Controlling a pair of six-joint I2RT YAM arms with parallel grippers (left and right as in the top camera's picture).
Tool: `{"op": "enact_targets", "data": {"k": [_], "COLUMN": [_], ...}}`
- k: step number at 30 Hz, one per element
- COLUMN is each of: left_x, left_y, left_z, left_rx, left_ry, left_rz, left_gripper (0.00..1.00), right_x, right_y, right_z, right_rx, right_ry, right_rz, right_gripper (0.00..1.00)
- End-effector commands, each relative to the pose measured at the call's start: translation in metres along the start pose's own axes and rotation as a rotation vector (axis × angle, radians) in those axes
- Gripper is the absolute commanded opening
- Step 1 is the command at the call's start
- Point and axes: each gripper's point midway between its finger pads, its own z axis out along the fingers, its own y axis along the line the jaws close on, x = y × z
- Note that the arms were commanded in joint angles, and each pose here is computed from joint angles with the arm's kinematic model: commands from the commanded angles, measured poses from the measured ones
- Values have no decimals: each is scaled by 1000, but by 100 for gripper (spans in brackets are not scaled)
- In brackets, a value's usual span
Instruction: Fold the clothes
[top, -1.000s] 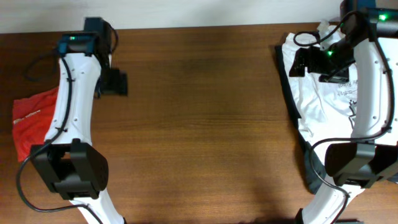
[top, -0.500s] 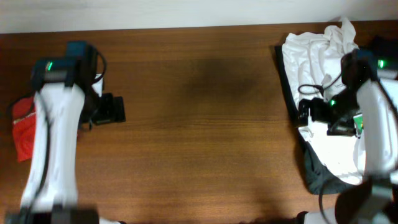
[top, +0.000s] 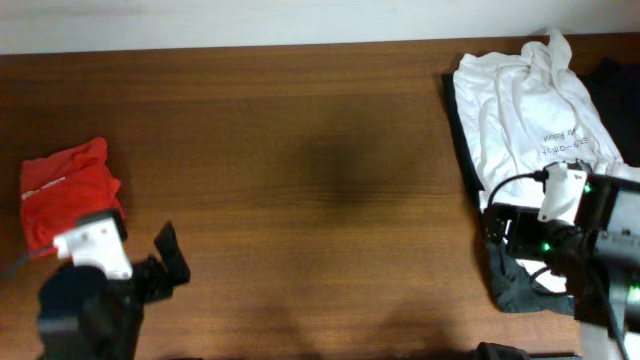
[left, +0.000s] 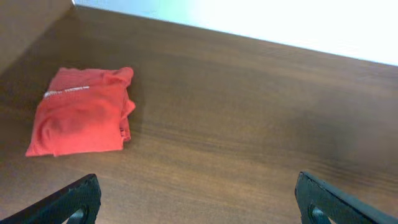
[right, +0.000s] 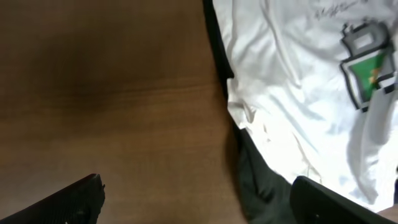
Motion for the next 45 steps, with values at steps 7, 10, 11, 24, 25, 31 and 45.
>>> {"op": "enact_targets", "data": {"k": [7,10,11,24,25,31,45], "left_x": [24,39,45,67,67,66,66], "left_y": [10,12,13,18,18,18,18], "left_z": [-23,-23,-24,-27,-27,-27,-27], "left_rx": [-14,-25,-29,-47,-47,-47,-47], "left_ry": [2,64,86,175,175,175,175], "left_rz": [-8,-1,2,14,14,14,14], "left_gripper": [99,99,99,99,99,99,99], "right_x": [2,3,4,-48,-53,-51,-4], "right_y": [-3,-4,-5,52,56,59,50], "right_z": [6,13,16,34,29,-1,12], "right_rx": [8,8,7,-139,-135,-142,-140], "right_ry": [19,49,60,-209,-279,-556,-969], "right_rz": [18,24,25,-258,-280,-311,-336], "right_gripper": [98,99,99,99,99,99,99]}}
